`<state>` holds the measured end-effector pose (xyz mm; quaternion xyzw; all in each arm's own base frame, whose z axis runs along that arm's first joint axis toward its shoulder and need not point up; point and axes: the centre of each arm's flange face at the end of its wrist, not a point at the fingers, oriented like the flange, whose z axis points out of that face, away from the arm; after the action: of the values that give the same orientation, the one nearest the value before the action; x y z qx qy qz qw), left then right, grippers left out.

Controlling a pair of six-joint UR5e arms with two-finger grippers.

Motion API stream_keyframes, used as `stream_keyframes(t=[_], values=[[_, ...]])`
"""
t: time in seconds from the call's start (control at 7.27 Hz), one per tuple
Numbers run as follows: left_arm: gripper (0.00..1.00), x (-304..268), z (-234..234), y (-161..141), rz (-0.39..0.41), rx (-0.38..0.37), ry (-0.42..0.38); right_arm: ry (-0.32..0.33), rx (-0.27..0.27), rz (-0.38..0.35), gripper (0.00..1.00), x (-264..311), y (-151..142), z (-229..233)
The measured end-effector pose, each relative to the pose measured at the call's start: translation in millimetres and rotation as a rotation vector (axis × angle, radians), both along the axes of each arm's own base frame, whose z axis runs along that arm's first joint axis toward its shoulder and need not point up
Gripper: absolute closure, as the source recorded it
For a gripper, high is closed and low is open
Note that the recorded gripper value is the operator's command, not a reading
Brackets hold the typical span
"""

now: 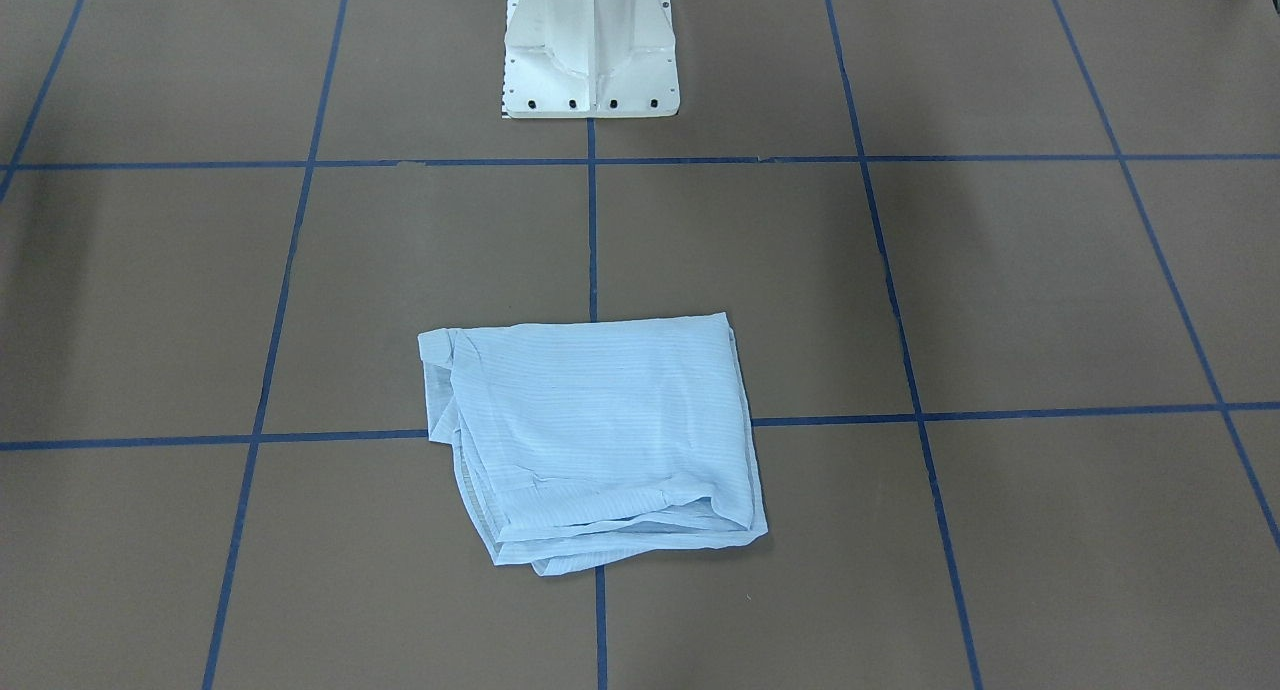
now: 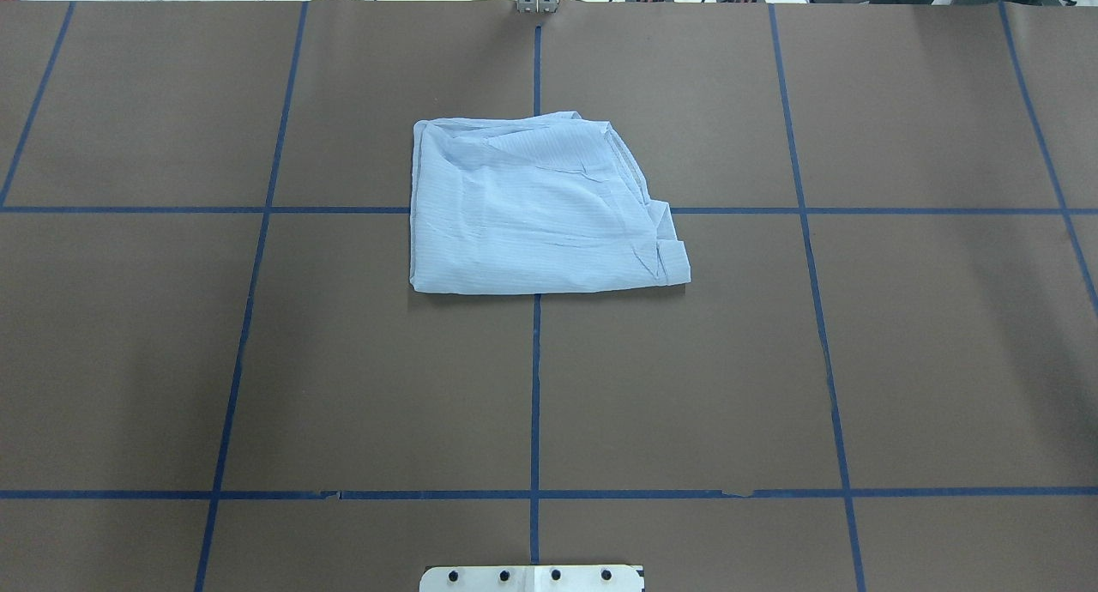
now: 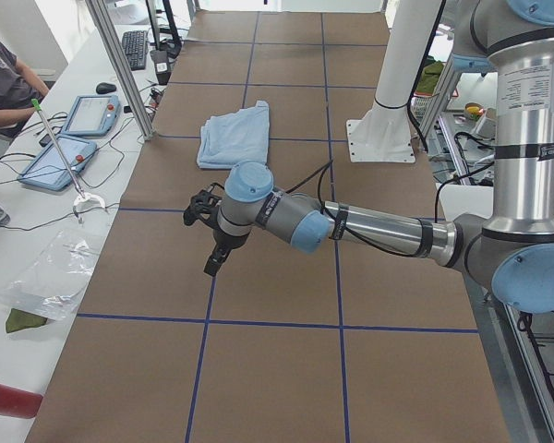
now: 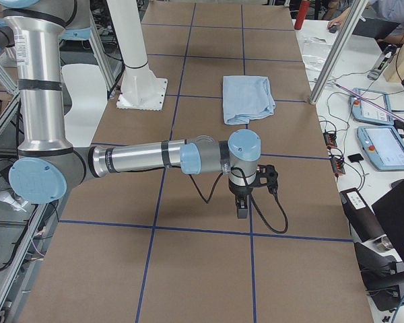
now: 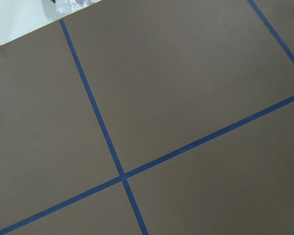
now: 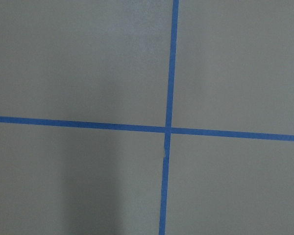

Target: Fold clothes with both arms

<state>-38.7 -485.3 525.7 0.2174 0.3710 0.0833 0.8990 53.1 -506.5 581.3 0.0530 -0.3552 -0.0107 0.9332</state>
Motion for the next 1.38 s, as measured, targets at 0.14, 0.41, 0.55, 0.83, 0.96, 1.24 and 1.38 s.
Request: stream_keyframes(t=[0.14,0.41,0.55,0.83,0.96,1.24,1.38], values=[[0.0,1,-6,-2,-0.01,-0.001,0.008,-0.005,0.007,-0.006,0.0,-3,-3,-4],[0.0,1,-18,-1,-0.015,0.016,0.014,-0.016,0.039,-0.017,0.0,-8,-1,-18],[0.0,0,-24,3,-0.015,0.027,0.016,-0.015,0.055,-0.026,0.0,-13,4,-24],[0.0,0,-28,7,-0.016,0.036,0.017,0.028,0.069,-0.053,0.0,-30,4,-26],[0.0,0,-29,7,-0.015,0.038,0.017,0.053,0.068,-0.057,0.0,-33,4,-24],[0.0,1,-30,7,-0.014,0.041,0.017,0.021,0.046,-0.074,0.0,-38,9,-14],[0.0,1,-33,8,-0.013,0.046,0.018,0.002,0.038,-0.08,0.0,-39,9,-11]])
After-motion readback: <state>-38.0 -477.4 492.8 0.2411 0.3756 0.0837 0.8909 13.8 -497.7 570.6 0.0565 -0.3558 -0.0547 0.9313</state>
